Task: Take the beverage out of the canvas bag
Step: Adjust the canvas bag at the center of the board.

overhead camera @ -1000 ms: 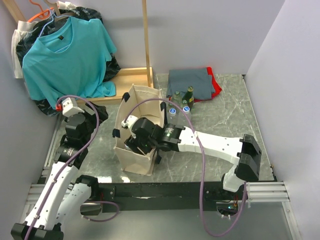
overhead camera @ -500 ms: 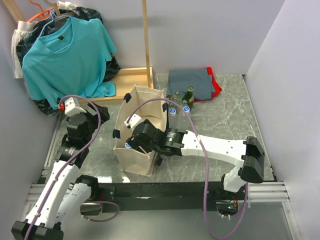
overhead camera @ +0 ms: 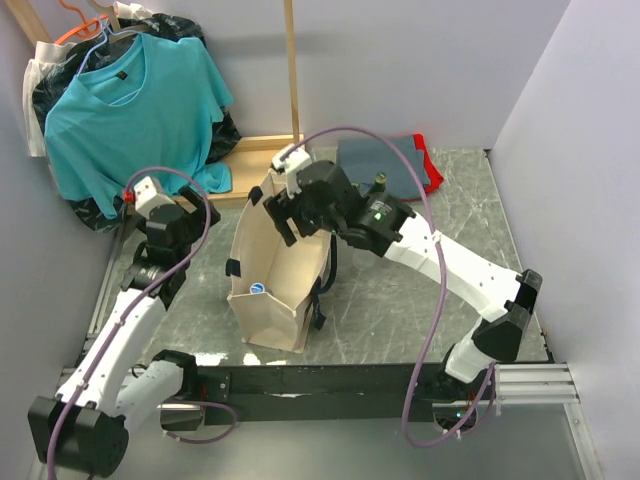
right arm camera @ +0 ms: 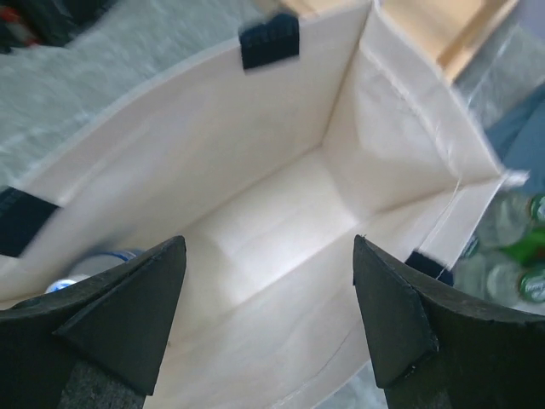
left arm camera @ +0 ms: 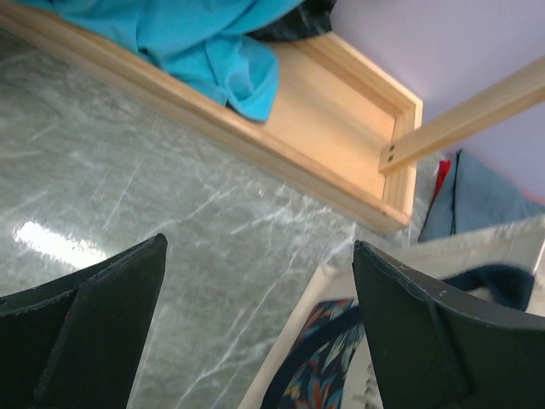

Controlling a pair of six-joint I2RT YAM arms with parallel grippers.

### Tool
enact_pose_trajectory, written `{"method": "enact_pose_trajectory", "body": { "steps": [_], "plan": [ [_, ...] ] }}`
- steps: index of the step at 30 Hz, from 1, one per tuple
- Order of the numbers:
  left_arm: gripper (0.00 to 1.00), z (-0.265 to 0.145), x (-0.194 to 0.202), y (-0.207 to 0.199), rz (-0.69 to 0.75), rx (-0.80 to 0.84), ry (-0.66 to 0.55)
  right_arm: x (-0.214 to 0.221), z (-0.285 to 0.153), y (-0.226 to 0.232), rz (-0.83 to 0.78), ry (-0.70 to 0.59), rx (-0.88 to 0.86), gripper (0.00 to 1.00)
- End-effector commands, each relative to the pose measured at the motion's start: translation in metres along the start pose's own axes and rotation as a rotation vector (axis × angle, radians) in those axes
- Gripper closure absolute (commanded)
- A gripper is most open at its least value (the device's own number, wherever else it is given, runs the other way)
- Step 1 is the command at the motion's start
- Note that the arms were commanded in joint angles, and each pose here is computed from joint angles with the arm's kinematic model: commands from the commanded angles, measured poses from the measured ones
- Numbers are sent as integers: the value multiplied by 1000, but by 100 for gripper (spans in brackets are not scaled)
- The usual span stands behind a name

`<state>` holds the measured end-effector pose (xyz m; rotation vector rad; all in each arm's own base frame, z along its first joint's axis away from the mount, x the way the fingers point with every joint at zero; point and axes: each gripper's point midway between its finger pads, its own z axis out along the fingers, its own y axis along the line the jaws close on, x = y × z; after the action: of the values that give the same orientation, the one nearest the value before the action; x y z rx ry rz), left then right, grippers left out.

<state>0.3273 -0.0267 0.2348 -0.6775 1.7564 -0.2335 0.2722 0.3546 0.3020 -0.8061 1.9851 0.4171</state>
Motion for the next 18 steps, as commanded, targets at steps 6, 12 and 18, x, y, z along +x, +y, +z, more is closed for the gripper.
{"method": "enact_pose_trajectory", "body": {
  "steps": [6,12,18],
  "plan": [
    [4,2,-51,-22,-4,-2,-111,-10,1,48,-50,38,-260,14],
    [4,-18,-47,-62,99,210,5,2,1,74,-32,81,-409,15],
    [4,-40,-29,-53,140,277,35,20,3,93,-32,145,-495,15]
  ]
}}
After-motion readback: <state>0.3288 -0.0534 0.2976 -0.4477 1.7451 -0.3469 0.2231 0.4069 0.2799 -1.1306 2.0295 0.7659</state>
